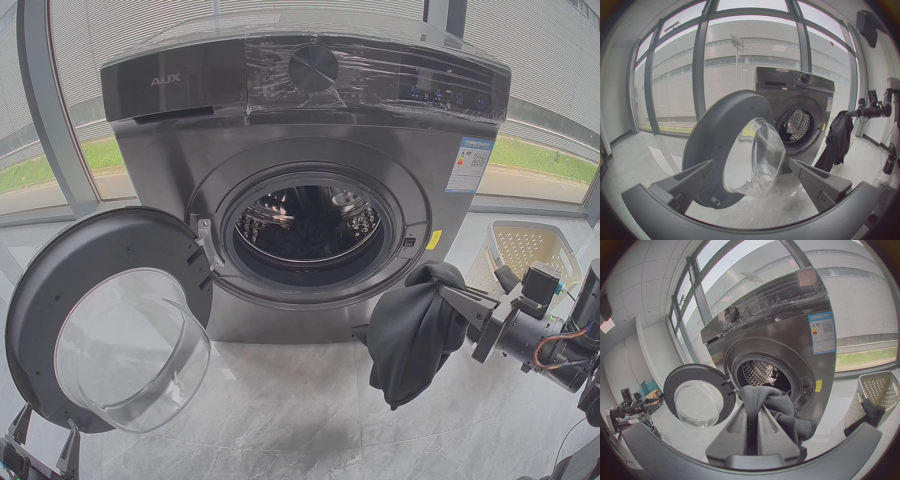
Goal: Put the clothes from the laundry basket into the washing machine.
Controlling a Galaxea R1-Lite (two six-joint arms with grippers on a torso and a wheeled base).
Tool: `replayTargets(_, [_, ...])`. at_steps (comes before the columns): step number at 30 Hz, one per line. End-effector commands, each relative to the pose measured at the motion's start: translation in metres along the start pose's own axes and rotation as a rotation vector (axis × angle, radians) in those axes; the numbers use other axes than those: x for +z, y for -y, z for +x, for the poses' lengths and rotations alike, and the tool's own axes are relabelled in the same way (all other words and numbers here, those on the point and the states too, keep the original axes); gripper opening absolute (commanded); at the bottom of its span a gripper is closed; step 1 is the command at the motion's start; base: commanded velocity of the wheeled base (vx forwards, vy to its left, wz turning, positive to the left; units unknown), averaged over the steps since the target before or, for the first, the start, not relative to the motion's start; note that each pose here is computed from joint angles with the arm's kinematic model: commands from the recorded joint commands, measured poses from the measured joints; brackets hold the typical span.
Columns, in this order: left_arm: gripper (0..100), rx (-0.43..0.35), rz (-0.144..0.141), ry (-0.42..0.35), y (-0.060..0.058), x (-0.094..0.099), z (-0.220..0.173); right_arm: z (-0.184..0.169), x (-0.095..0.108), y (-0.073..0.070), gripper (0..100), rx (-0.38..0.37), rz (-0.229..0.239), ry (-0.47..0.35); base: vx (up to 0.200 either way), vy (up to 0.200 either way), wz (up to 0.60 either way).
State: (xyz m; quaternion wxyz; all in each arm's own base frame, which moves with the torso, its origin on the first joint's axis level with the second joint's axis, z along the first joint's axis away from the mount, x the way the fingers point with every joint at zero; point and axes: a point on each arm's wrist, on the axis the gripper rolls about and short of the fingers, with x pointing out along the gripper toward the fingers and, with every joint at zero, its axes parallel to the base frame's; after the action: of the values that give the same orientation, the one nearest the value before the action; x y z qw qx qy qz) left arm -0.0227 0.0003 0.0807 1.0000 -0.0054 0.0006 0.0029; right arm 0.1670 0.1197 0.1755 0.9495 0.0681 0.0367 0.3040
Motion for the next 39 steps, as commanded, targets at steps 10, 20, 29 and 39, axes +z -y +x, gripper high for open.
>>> replayTargets(10, [100,0.002,0.015,0.000,0.000,-0.005,0.000,0.035,-0.001,-0.018,0,0.076,0.034,-0.016,0.000,0.000,0.00])
replayTargets(20, [100,-0.212,0.021,0.172,0.006,0.065,-0.011,0.083,-0.020,-0.026,0,-0.035,0.051,0.046,0.000,0.000,0.00])
replayTargets(29, [100,-0.559,0.058,-0.153,0.014,0.083,0.062,0.106,-0.013,-0.052,0,-0.031,0.142,0.106,0.000,0.000,0.00])
replayTargets(39, [100,-0.746,0.066,-0.206,0.044,0.088,0.128,0.117,-0.001,-0.057,0,0.004,0.234,0.156,0.000,0.000,0.00])
